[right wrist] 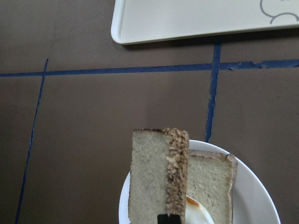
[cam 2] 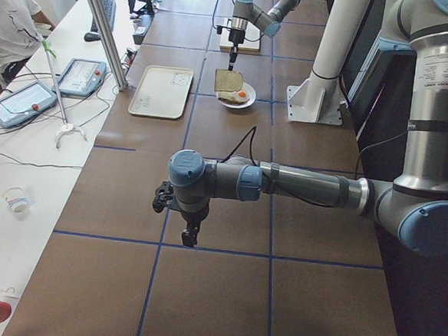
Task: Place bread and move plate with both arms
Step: 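Lower the bread onto the egg on the plate and open the right gripper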
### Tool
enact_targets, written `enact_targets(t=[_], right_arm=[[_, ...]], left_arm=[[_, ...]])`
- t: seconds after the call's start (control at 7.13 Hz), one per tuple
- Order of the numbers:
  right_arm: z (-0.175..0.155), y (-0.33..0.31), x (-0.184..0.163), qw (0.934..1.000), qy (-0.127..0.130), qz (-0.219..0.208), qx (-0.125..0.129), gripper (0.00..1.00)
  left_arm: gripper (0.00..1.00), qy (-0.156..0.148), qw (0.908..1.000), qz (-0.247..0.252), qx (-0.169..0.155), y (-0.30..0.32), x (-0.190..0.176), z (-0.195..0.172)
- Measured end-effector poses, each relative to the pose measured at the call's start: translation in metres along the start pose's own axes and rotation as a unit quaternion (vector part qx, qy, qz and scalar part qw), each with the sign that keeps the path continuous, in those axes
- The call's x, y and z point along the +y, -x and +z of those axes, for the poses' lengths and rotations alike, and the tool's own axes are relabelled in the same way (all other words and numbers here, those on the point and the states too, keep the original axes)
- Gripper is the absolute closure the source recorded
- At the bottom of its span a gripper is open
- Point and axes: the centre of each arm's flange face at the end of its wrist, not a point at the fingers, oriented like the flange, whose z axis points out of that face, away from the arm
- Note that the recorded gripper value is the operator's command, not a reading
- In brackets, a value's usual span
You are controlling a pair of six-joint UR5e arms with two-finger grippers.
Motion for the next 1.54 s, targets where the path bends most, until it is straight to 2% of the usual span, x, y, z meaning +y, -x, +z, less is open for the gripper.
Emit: enact_targets(t=[0.56, 0.98, 1.54], right_arm=[[0.026, 0.002, 0.020, 0.9998, -0.015, 0.005, 0.015, 1.00], [0.033, -0.007, 0.029, 0.9997, -0.009, -0.001, 0.022, 1.00], [0.048, -0.035, 0.044, 0.9988, 0.006, 0.003, 0.047, 0.98]], left_arm=[[0.00, 0.000, 1.0000, 0.000, 0.000, 0.000, 0.000, 0.000], [0.00, 0.000, 1.0000, 0.000, 0.000, 0.000, 0.000, 0.000], [0.00, 0.001, 1.0000, 0.000, 0.000, 0.000, 0.000, 0.001]])
